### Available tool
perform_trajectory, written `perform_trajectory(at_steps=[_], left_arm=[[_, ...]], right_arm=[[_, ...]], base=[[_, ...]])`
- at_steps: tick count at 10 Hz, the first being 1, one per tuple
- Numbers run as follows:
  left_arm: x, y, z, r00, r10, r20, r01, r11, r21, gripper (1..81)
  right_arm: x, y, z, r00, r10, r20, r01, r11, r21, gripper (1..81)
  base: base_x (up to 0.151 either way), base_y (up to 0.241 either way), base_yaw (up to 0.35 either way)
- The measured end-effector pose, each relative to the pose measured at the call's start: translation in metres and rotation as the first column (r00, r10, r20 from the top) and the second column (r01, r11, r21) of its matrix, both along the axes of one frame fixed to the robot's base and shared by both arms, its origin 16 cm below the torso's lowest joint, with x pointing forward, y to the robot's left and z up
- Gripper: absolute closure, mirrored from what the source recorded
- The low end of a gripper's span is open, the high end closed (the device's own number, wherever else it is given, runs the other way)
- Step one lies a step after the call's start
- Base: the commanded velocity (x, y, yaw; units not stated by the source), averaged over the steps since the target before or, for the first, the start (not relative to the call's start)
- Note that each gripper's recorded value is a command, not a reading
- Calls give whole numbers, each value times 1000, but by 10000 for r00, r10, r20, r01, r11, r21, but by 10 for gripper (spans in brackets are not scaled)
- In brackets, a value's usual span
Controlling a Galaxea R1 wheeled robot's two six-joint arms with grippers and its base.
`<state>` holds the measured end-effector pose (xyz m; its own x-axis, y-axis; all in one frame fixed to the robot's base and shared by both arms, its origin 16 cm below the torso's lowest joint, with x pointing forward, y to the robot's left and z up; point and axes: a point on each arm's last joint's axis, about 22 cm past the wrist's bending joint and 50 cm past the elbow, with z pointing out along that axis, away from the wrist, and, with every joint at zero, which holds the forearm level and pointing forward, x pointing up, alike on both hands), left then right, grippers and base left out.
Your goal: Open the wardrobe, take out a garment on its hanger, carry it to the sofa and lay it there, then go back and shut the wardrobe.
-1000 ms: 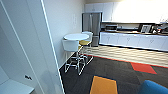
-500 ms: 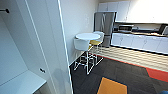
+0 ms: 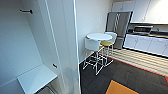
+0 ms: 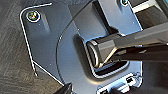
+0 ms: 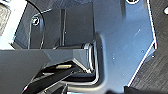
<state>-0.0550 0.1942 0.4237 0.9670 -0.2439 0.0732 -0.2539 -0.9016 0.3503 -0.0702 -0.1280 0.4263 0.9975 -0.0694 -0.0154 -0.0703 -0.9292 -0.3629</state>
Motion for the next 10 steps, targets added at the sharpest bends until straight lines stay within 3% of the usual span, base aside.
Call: perform_trajectory(at_steps=[8, 10], left_arm=[[3, 0, 0, 10000, 6, 49, -6, 10000, -25, 10], [11, -1, 0, 9996, 4, 277, -4, 10000, -21, 10]], right_arm=[[2, 0, 0, 10000, 17, 9, -17, 10000, -9, 10], [11, -1, -1, 9997, 63, 254, -62, 10000, -19, 10]], base=[[0, 0, 333], [0, 0, 333]])
